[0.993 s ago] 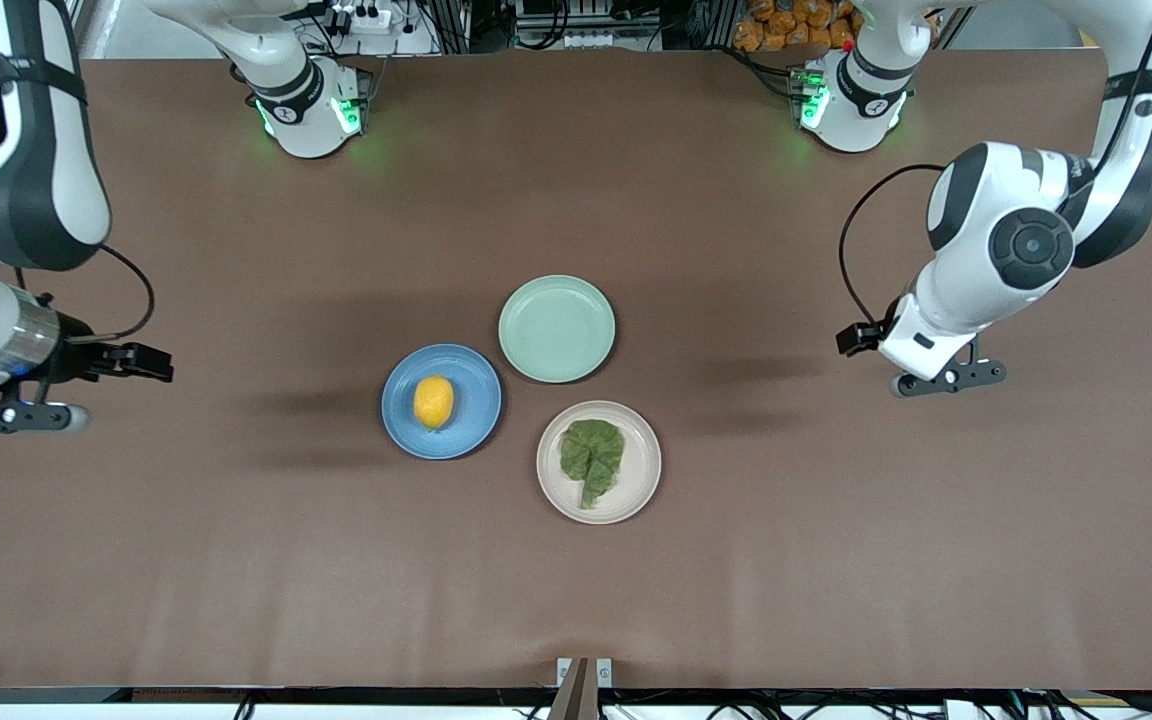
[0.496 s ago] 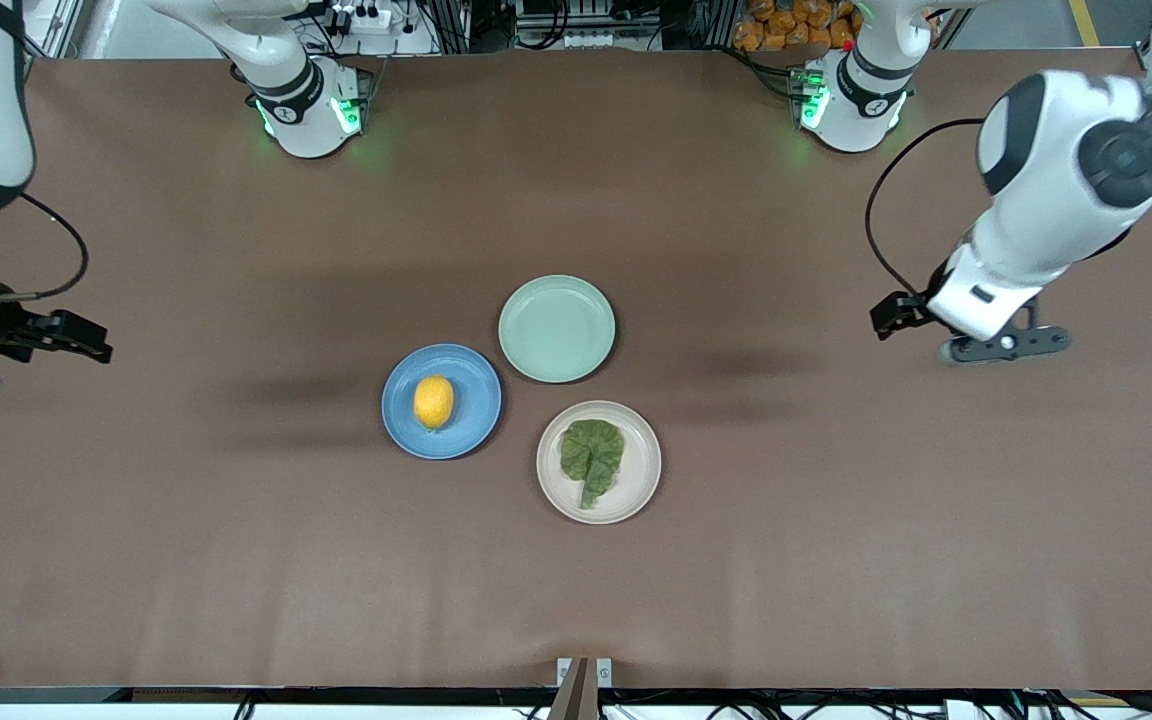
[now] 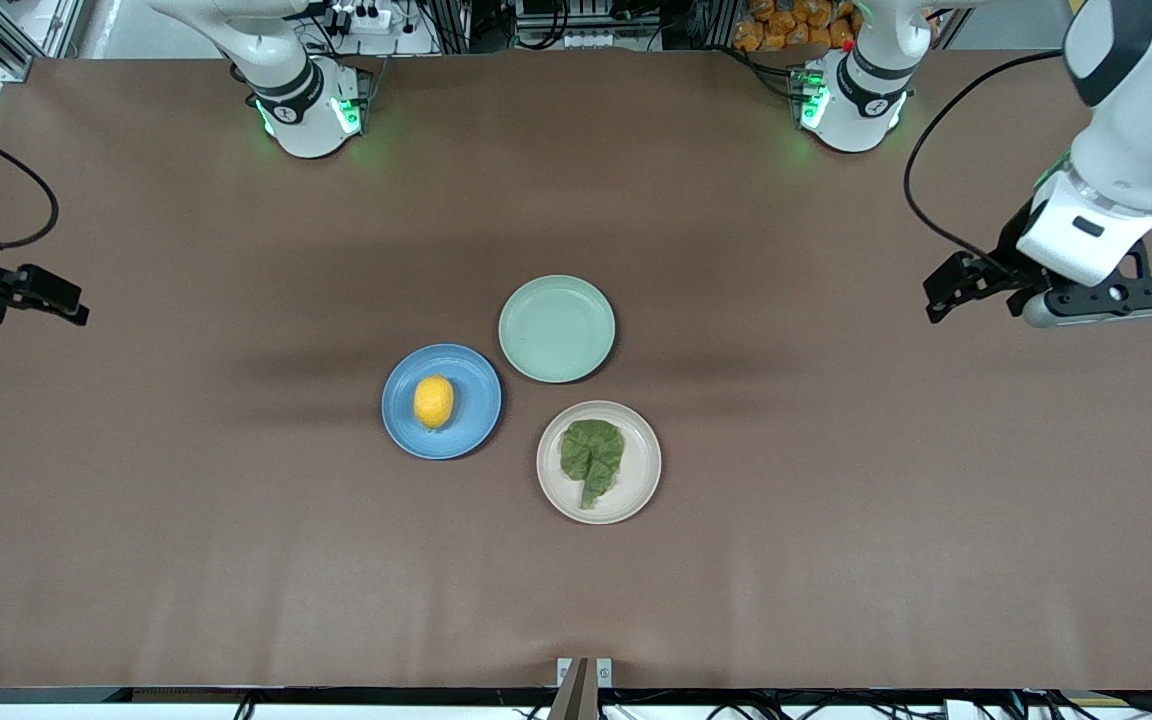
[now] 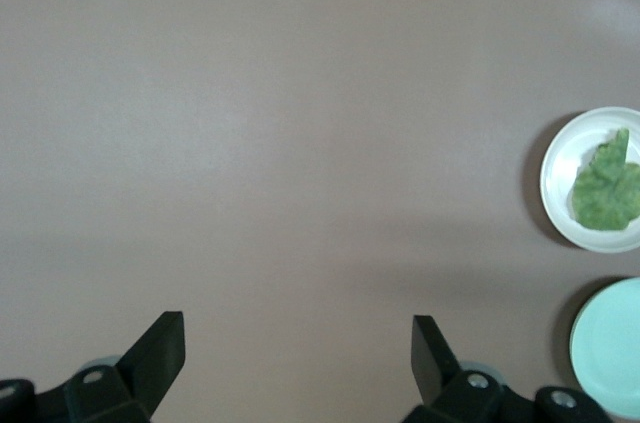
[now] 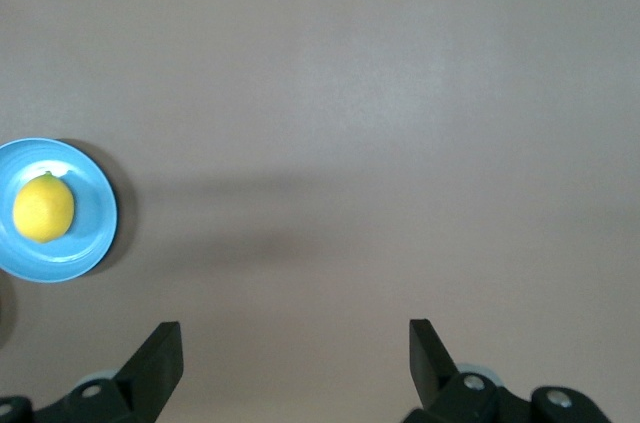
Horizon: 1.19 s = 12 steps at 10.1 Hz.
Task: Place lemon and lettuce in plates
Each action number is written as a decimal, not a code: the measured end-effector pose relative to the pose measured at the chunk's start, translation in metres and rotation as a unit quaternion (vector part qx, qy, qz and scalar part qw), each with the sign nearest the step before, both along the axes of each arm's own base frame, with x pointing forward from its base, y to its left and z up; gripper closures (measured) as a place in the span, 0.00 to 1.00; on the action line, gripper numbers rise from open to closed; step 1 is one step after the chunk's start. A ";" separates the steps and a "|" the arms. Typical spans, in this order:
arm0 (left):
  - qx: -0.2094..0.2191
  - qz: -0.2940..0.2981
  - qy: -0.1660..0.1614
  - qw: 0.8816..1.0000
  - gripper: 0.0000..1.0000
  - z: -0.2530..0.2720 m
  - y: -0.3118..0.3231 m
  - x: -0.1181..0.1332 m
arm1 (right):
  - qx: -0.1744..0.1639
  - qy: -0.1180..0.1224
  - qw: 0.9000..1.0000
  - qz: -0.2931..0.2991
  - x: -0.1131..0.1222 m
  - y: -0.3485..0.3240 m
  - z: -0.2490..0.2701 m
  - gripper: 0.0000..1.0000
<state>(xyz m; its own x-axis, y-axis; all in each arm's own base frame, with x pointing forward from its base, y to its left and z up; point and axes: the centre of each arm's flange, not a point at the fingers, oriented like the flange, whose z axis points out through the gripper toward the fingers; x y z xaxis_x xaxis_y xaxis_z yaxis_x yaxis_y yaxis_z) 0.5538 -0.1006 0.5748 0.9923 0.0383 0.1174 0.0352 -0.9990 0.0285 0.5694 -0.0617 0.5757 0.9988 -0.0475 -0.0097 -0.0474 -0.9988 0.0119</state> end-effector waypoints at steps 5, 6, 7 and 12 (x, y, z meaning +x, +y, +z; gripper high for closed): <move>0.015 -0.046 0.018 0.999 0.00 0.050 0.006 -0.010 | 0.001 -0.007 1.000 -0.004 -0.014 0.014 0.057 0.00; 0.016 -0.047 0.017 0.999 0.00 0.056 0.006 -0.011 | 0.001 -0.009 1.000 -0.004 -0.017 0.014 0.064 0.00; 0.016 -0.047 0.016 0.999 0.00 0.060 0.007 -0.011 | 0.001 -0.011 1.000 -0.004 -0.020 0.014 0.070 0.00; 0.016 -0.047 0.014 0.999 0.00 0.063 0.006 -0.011 | 0.003 -0.012 1.000 -0.004 -0.043 0.016 0.099 0.00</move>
<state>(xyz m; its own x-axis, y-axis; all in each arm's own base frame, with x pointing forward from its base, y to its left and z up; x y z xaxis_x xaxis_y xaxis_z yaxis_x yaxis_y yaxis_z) 0.5426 -0.0941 0.6374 0.9943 -0.0591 0.0885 -0.0591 -0.9982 -0.0026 0.5261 -0.0458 0.6745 0.9984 -0.0549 0.0136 -0.0550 -0.9985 0.0055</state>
